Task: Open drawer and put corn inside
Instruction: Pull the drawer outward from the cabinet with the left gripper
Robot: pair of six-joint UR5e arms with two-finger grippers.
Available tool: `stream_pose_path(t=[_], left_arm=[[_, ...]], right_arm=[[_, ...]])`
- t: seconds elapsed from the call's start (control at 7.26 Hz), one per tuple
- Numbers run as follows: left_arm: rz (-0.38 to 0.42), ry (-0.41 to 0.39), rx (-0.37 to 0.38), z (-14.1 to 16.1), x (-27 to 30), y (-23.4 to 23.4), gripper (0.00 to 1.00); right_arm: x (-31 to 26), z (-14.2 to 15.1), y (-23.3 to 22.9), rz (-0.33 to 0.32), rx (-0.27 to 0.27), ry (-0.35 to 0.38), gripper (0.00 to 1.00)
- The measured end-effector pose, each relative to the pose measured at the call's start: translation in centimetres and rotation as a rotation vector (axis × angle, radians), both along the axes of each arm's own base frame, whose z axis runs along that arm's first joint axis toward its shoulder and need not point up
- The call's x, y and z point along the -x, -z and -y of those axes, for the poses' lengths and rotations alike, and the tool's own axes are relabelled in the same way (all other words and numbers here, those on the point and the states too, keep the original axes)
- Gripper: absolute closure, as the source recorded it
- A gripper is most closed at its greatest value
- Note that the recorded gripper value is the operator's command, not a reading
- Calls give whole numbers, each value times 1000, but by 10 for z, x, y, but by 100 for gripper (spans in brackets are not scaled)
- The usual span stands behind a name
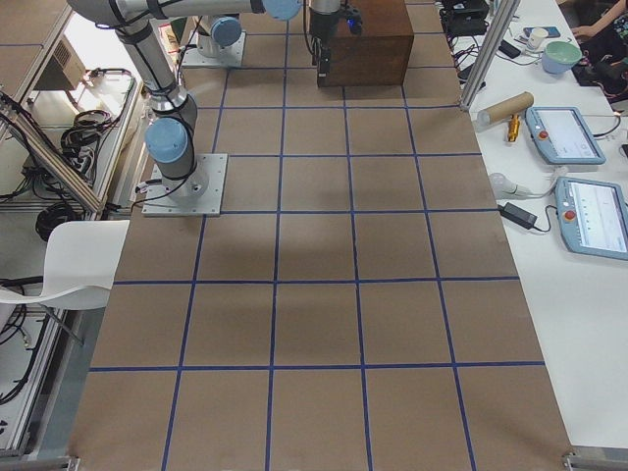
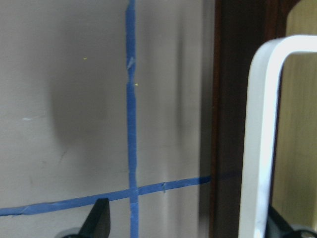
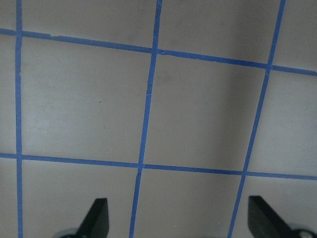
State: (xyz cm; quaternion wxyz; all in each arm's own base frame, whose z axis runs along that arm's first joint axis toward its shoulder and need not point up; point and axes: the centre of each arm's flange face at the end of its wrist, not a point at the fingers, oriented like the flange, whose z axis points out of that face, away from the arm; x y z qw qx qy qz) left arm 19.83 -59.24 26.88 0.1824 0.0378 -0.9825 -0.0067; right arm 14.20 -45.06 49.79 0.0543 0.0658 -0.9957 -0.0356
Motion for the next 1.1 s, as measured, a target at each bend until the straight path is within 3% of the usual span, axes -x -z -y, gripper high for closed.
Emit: stream_pose_path(t=[1.1], left_arm=[[16, -35, 9, -10, -35, -1, 0]], right_arm=[[0, 0, 0, 0, 0, 0, 0]])
